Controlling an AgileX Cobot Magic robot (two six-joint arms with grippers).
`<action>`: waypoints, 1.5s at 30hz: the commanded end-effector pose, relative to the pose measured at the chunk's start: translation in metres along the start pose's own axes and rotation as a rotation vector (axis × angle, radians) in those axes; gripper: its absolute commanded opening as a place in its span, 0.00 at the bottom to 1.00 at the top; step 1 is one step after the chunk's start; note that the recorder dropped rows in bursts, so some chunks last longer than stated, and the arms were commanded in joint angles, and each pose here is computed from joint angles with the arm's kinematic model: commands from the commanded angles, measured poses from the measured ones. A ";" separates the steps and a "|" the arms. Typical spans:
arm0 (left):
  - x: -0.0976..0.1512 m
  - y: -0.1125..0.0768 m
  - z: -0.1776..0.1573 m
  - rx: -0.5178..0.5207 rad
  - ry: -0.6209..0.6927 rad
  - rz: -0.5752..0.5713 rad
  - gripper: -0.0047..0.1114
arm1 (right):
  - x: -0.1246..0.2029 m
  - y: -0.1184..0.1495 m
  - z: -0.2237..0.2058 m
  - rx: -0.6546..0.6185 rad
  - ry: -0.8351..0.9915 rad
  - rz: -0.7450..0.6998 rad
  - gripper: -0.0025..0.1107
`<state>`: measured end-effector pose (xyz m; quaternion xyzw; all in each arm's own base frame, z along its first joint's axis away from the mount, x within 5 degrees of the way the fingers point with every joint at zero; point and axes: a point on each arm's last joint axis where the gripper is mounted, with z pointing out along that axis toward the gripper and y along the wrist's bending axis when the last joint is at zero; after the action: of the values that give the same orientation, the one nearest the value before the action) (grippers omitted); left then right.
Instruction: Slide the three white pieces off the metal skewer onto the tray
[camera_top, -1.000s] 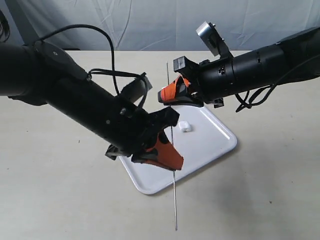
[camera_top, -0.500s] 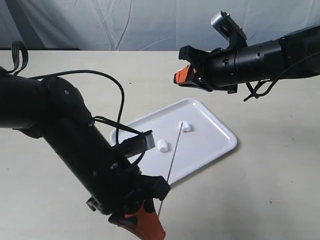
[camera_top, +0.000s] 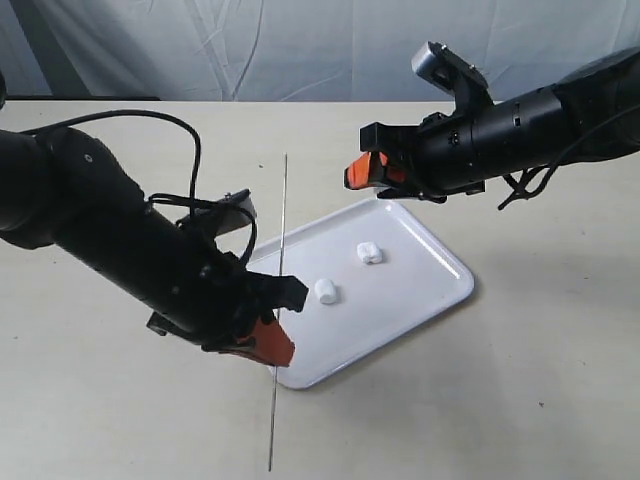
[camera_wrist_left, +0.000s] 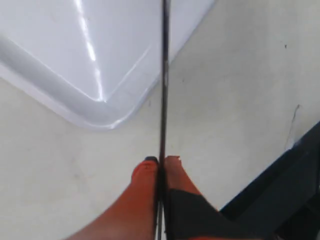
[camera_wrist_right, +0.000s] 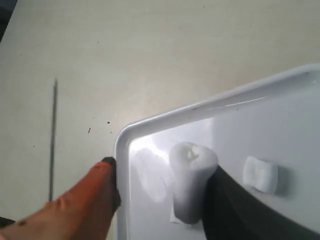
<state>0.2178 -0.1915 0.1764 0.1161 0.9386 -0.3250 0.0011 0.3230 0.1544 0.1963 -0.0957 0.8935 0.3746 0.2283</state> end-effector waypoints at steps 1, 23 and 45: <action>-0.002 0.000 -0.018 -0.091 -0.099 0.038 0.04 | -0.002 -0.001 -0.003 0.020 -0.007 -0.025 0.44; -0.012 0.010 -0.005 -0.024 -0.105 -0.224 0.04 | -0.007 0.021 -0.037 0.063 -0.032 -0.151 0.53; -0.040 0.064 0.033 0.170 -0.097 -0.408 0.04 | -0.001 0.101 -0.141 -0.006 -0.258 -0.364 0.53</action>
<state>0.2669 -0.1713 0.1230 -0.0832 0.9134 -0.3980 -0.0192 0.2475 0.1261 0.3403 -0.2052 0.8274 0.3320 0.4039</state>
